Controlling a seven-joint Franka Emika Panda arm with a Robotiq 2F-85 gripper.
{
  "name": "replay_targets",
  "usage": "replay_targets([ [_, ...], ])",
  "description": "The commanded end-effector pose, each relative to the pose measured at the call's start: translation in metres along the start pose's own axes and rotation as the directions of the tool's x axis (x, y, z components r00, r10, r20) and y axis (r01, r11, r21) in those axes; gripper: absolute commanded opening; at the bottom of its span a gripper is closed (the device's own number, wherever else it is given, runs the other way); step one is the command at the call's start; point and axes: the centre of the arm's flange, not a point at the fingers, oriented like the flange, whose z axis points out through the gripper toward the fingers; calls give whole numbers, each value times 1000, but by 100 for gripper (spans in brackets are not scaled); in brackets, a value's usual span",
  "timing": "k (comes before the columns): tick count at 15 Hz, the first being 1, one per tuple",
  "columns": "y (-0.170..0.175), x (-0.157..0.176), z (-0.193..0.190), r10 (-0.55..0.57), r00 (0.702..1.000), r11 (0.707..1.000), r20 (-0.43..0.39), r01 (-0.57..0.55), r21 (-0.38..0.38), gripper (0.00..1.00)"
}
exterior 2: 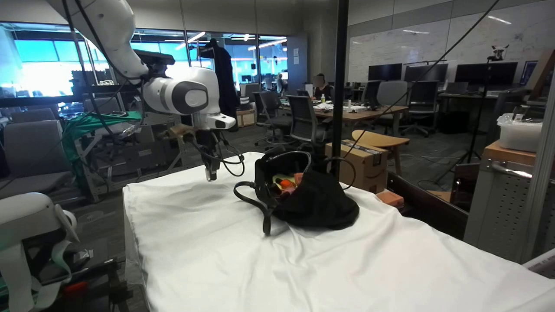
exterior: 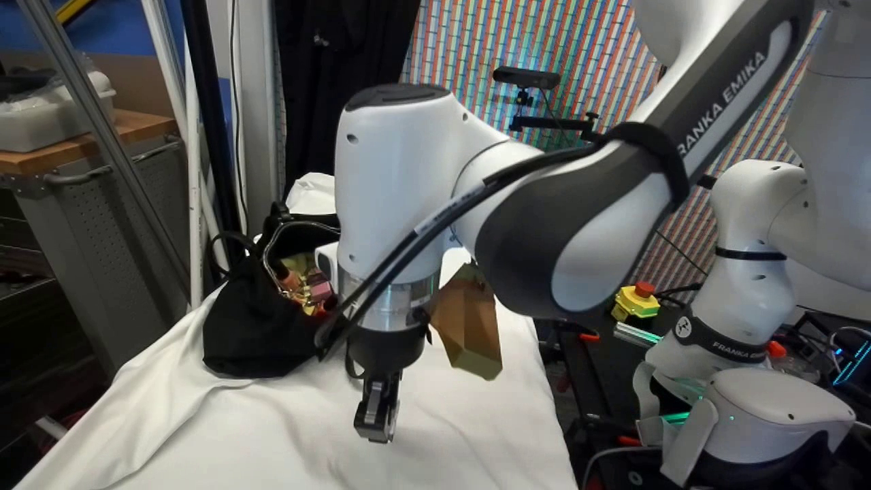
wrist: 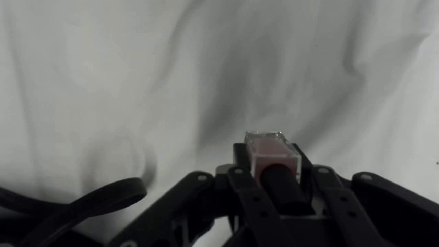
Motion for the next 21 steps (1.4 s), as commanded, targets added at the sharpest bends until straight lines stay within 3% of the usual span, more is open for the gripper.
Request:
replay_targets([
  [1, 31, 16, -35, 16, 999, 1000, -31, -17, -21, 16],
  [14, 138, 96, -89, 166, 971, 981, -170, -180, -73, 16],
  [21, 183, 147, -77, 239, 958, 963, -157, -255, -88, 16],
])
